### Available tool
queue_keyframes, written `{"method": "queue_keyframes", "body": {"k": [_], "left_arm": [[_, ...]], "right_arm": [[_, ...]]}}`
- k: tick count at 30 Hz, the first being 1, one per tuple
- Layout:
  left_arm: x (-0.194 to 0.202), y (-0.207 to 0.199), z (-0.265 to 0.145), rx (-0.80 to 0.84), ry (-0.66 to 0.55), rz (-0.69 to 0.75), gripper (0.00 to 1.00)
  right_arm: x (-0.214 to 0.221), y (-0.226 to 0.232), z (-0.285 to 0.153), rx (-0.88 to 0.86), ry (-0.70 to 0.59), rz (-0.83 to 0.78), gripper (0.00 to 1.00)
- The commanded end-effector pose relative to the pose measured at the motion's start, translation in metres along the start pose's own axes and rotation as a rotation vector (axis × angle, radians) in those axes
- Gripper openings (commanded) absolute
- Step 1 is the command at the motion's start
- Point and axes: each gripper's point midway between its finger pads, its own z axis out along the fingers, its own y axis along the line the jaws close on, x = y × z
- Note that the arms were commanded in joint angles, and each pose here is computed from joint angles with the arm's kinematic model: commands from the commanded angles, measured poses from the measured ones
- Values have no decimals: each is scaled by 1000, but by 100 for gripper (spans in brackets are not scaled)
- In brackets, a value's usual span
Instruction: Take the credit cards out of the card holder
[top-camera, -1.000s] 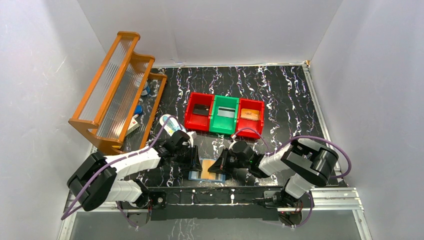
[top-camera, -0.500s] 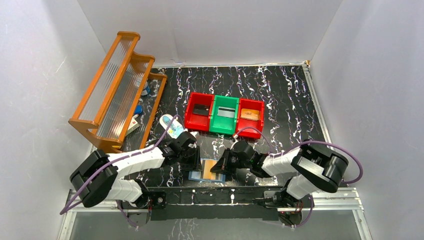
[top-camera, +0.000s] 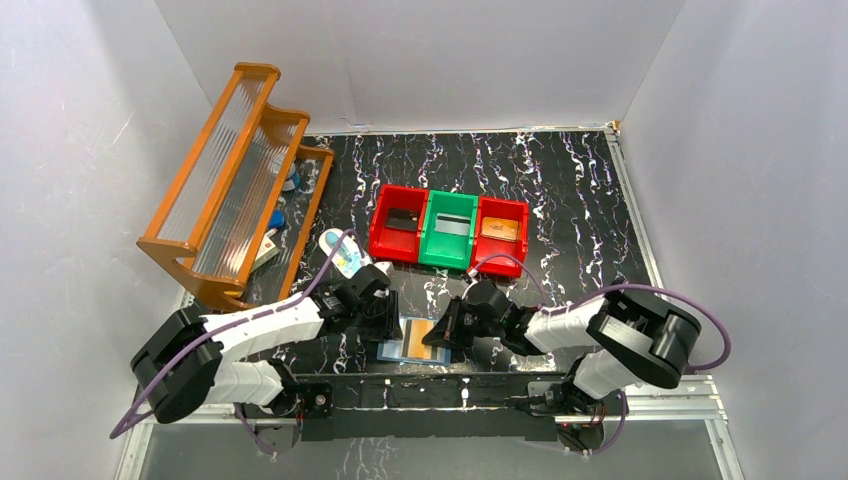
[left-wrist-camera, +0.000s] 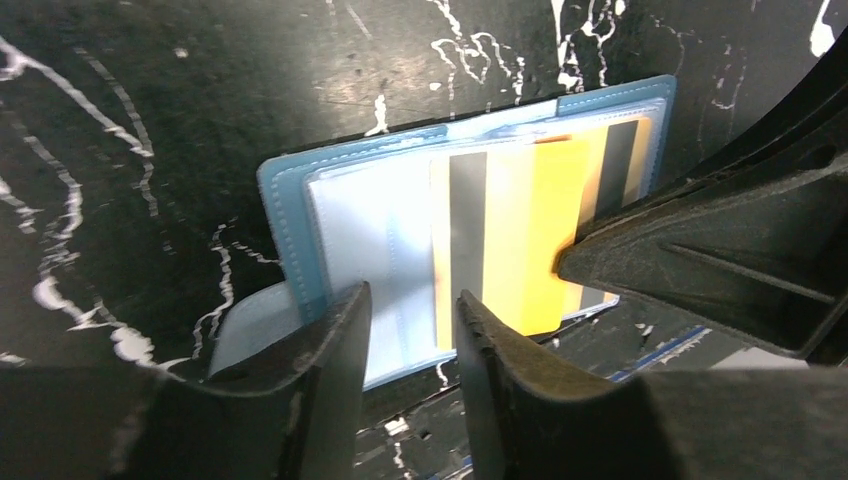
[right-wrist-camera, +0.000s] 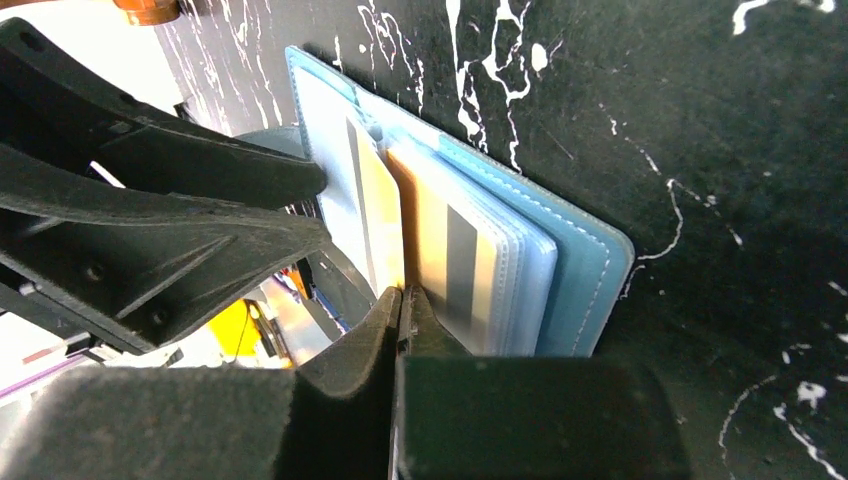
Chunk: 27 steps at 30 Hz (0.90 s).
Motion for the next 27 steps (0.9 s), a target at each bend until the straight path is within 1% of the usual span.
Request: {"method": "queue_keyframes", "body": {"k": [1, 5, 8, 12, 15, 24, 27], "left_arm": [[-7, 9, -18, -45, -40, 23, 40], [-18, -14, -29, 49, -74, 47, 46], [-14, -19, -25, 81, -52, 51, 47], [-2, -16, -14, 90, -2, 42, 46], [3, -11, -8, 76, 15, 32, 45], [18, 28, 9, -103, 67, 9, 41], [23, 34, 11, -125, 77, 6, 40]], "right_arm": [[-6, 16, 10, -35, 7, -20, 5], [-6, 25, 20, -60, 27, -21, 5], [-5, 30, 27, -79, 47, -25, 5], [-4, 27, 29, -75, 50, -16, 5], [-4, 24, 28, -70, 45, -8, 5], [-3, 25, 21, -77, 34, -12, 5], [-5, 21, 16, -58, 15, -15, 6]]}}
